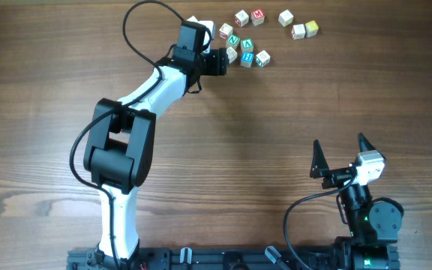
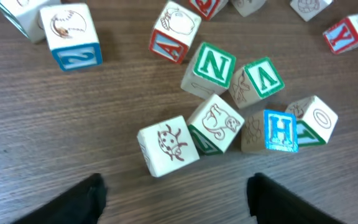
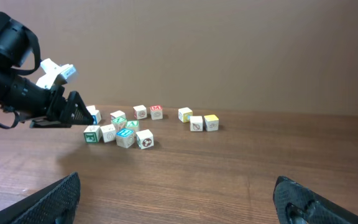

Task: Form a tower
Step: 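Lower the left gripper onto the ladybug-picture block and close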

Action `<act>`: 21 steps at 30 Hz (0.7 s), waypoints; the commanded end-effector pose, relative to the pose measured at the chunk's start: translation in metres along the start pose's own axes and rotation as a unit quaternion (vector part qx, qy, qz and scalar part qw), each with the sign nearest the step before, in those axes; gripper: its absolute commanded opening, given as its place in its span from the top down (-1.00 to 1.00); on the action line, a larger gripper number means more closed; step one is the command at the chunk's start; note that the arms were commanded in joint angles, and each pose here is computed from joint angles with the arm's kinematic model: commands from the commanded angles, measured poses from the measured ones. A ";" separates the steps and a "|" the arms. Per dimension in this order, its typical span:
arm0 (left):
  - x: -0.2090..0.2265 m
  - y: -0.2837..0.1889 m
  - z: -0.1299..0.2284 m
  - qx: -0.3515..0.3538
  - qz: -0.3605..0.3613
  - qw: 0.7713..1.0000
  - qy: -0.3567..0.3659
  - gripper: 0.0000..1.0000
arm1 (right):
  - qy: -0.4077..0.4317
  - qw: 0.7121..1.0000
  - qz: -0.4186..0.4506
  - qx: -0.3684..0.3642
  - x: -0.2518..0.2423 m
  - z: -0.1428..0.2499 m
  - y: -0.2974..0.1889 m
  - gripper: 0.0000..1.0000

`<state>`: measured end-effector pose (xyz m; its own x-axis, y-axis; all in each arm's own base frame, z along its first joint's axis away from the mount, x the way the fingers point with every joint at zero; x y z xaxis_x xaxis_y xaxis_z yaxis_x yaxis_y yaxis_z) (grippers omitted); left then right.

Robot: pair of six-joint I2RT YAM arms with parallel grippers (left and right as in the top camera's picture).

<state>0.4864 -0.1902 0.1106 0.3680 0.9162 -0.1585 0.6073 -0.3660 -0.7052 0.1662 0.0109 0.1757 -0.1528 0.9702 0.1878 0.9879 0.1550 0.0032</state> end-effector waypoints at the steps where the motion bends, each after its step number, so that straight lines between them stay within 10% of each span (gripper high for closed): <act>1: 0.003 0.005 -0.001 -0.002 -0.012 1.000 0.004 -0.47 | 0.006 1.000 0.006 -0.004 -0.001 -0.001 0.000 -0.99; 21: 0.013 0.055 0.029 -0.009 -0.016 1.000 0.005 -0.52 | 0.006 1.000 0.006 -0.004 -0.001 -0.001 0.000 -1.00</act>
<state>0.5031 -0.1947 0.0688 0.3679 0.9191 -0.1410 0.6417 -0.3607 -0.6769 0.1662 0.0109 0.1757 -0.1528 0.9702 0.1878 0.9879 0.1550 0.0032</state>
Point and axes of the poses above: each gripper's point midway between its finger pads, its own y axis out along the fingers, its own x axis along the line the jaws close on, z = x × y, the point moved 8 cm from there along -y, back along the fingers, and after that the axes turned 10 degrees about y, right-handed, at the moved point
